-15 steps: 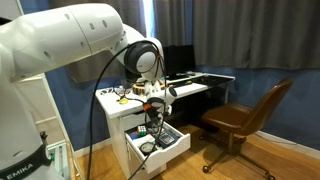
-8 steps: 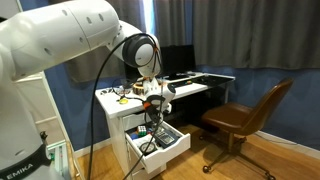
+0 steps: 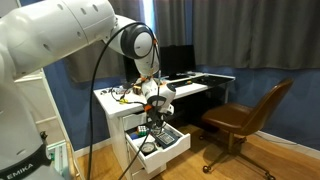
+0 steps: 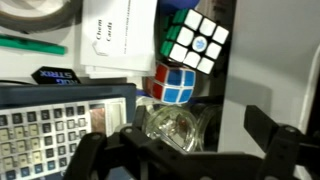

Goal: Open the top desktop drawer

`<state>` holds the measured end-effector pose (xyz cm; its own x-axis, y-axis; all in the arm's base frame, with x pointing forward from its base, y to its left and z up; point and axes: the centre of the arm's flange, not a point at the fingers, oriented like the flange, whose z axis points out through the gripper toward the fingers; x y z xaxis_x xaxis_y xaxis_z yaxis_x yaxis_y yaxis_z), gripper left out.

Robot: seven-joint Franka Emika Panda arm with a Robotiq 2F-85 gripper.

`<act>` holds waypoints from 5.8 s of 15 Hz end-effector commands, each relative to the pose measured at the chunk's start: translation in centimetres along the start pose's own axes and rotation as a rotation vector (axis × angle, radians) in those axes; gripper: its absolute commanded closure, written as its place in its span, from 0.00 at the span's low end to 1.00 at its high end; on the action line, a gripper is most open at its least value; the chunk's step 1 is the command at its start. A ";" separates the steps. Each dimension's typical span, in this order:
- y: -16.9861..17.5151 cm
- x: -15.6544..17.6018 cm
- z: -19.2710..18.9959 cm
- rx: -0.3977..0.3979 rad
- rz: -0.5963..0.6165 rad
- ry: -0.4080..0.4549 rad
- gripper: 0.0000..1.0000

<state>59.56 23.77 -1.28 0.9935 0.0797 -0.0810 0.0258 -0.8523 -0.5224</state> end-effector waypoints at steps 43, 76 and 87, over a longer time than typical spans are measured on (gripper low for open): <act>-1.5 -2.6 3.6 0.061 0.041 0.098 0.00; 6.0 -5.1 -10.0 -0.603 0.179 0.126 0.00; 9.0 -6.4 -13.3 -0.723 0.203 0.138 0.00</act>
<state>56.38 10.09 4.46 0.9914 -0.1283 0.0249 -0.1303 -0.9853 0.1102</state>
